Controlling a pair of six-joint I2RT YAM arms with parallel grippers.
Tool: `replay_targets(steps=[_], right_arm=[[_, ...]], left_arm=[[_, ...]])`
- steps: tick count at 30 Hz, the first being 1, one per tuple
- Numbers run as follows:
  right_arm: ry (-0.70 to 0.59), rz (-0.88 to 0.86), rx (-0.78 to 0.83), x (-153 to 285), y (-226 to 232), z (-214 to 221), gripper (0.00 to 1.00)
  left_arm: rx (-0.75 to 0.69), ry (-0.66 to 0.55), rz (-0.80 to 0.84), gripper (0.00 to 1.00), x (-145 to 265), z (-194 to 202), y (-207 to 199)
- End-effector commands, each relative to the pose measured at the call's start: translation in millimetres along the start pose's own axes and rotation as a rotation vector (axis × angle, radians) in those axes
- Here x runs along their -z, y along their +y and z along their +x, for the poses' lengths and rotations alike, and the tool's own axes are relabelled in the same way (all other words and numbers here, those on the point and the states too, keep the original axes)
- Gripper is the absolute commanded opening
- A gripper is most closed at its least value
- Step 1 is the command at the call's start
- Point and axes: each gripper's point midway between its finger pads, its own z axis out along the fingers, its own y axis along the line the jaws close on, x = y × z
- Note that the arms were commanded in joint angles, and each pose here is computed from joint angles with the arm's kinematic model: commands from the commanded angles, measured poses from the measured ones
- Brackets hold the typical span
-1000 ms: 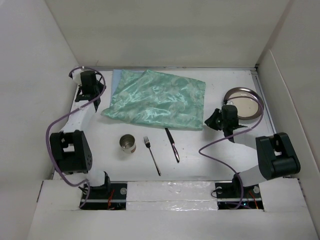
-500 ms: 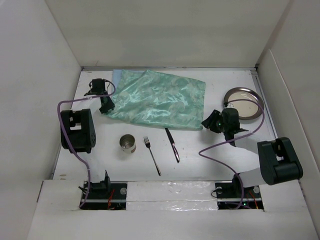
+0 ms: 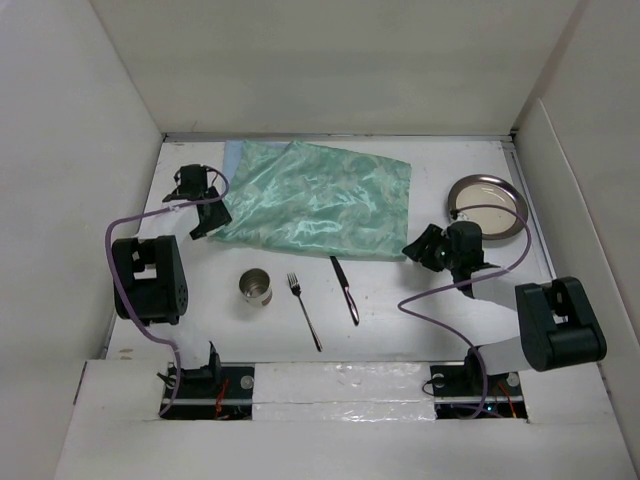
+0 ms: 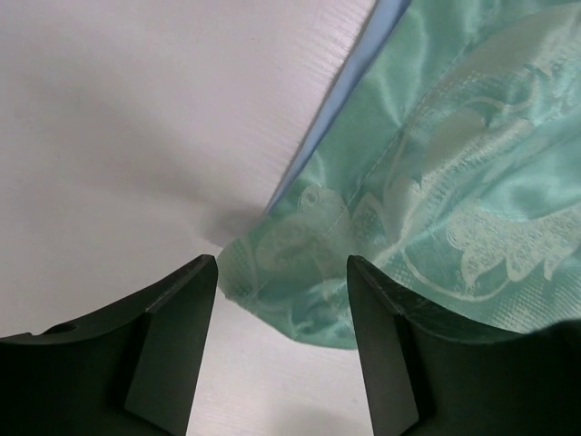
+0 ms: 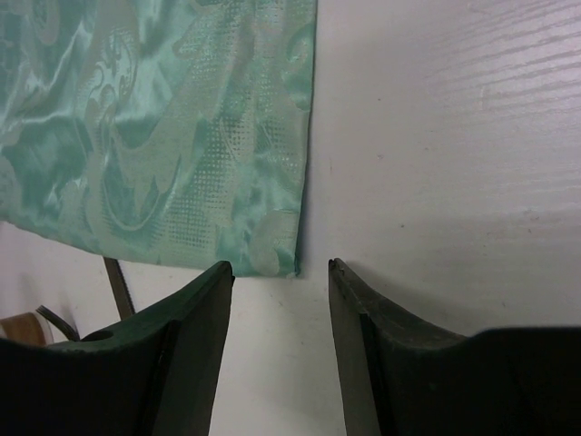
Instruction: Set the dinner table for one person
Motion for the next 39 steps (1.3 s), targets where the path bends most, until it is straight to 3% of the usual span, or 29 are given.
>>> replay_targets(steps=[1, 5, 13, 16, 22, 23, 25, 26, 28, 29, 34, 38, 39], right_arm=[[-0.025, -0.090, -0.013, -5.4, 14.3, -7.1, 0.51], [0.001, -0.127, -0.069, -17.8, 13.8, -3.1, 0.35], [-0.046, -0.137, -0.072, -18.8, 17.3, -13.6, 0.32], [-0.050, -0.140, -0.073, -19.4, 18.0, -14.6, 0.31], [-0.058, -0.152, -0.073, -21.2, 20.8, -18.2, 0.30], [-0.060, -0.163, -0.071, -20.9, 23.3, -19.4, 0.17], [-0.066, -0.170, -0.071, -19.6, 26.1, -22.0, 0.06], [-0.079, -0.176, -0.070, -18.4, 28.9, -26.3, 0.00], [-0.108, -0.182, -0.060, -12.8, 34.6, -35.3, 0.00], [-0.129, -0.183, -0.036, -12.2, 41.0, -42.7, 0.00], [-0.228, -0.200, 0.048, 3.7, 77.8, -89.7, 0.00], [-0.316, -0.264, 0.135, 22.6, 139.9, -152.2, 0.00], [-0.348, -0.290, 0.166, 34.7, 173.6, -179.3, 0.00]], left_arm=[[0.012, -0.045, 0.009, 0.57, 22.2, -6.0, 3.8], [0.011, -0.026, 0.024, 0.54, 21.8, 0.2, 2.3], [0.033, 0.029, 0.032, 0.41, 2.2, 5.5, 11.7], [0.032, 0.067, 0.062, 0.41, -4.2, 12.4, 5.7], [0.034, 0.088, 0.079, 0.51, -5.6, 20.3, 4.3], [0.037, 0.085, 0.083, 0.50, -5.7, 19.4, 3.2], [0.046, 0.100, 0.098, 0.44, -8.7, 21.7, -0.3], [0.050, 0.098, 0.109, 0.34, -10.3, 20.8, -2.7], [0.055, 0.109, 0.121, 0.18, -13.7, 21.6, -5.8], [0.052, 0.113, 0.124, 0.00, -14.9, 21.6, -6.7], [0.063, 0.036, 0.139, 0.00, -1.4, -4.9, -13.2], [0.124, -0.099, 0.243, 0.00, 33.8, -39.3, -32.7], [0.132, -0.133, 0.260, 0.00, 43.8, -46.9, -35.1]])
